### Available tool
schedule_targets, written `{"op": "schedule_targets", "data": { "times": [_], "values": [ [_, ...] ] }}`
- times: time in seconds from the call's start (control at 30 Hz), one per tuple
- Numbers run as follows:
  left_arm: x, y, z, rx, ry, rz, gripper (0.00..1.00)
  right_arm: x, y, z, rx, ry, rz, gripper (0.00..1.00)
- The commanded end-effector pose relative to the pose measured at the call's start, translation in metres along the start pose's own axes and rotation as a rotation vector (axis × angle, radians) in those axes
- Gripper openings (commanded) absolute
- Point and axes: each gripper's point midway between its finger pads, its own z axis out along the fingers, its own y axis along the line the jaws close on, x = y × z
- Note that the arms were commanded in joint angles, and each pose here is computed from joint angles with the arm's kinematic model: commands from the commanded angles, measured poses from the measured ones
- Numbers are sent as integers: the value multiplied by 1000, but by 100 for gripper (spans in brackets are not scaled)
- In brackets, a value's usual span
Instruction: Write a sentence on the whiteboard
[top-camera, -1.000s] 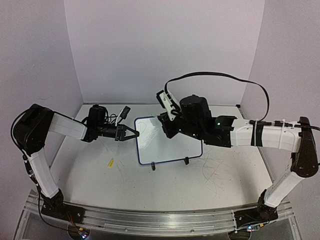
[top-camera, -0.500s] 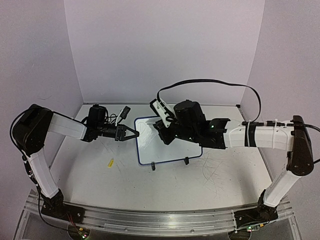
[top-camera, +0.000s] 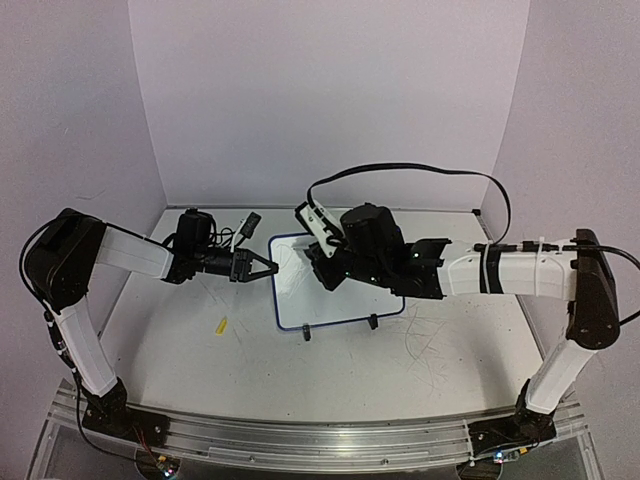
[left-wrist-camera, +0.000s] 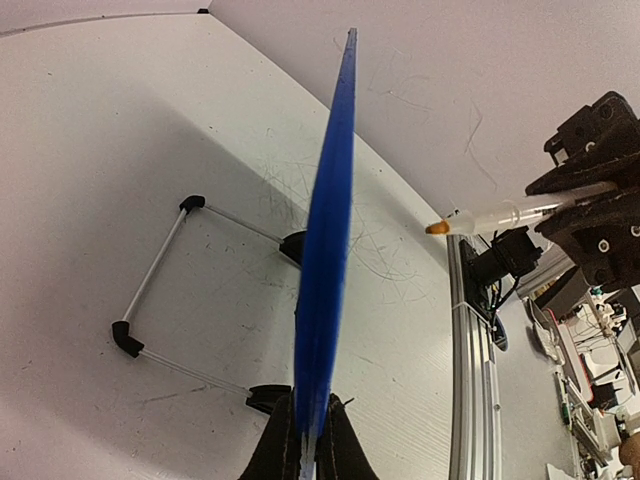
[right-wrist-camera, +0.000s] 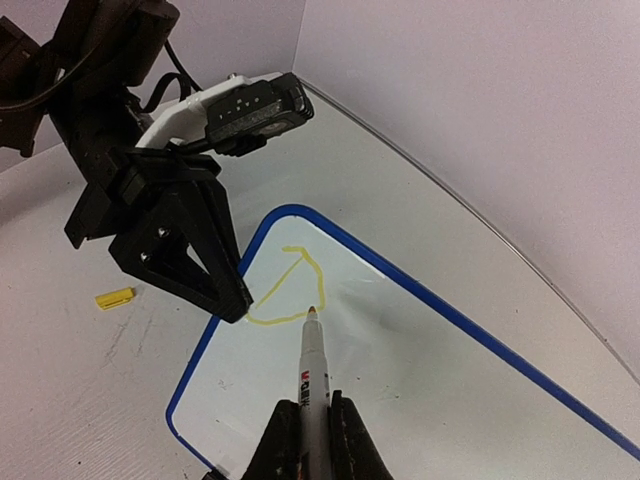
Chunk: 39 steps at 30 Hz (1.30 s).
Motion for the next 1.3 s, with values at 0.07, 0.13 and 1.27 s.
{"op": "schedule_targets", "data": {
  "times": [0.07, 0.13, 1.27],
  "values": [
    [-14, -3, -3, -24, -17, 37, 0, -20, -5, 4, 34, -60, 18, 0],
    [-14, -4, -3, -24, -17, 37, 0, -18, -6, 7, 45, -50, 18, 0],
    [-14, -4, -3, -23, -13, 42, 0, -5, -6, 23, 70, 7, 16, 0]
  ]
}}
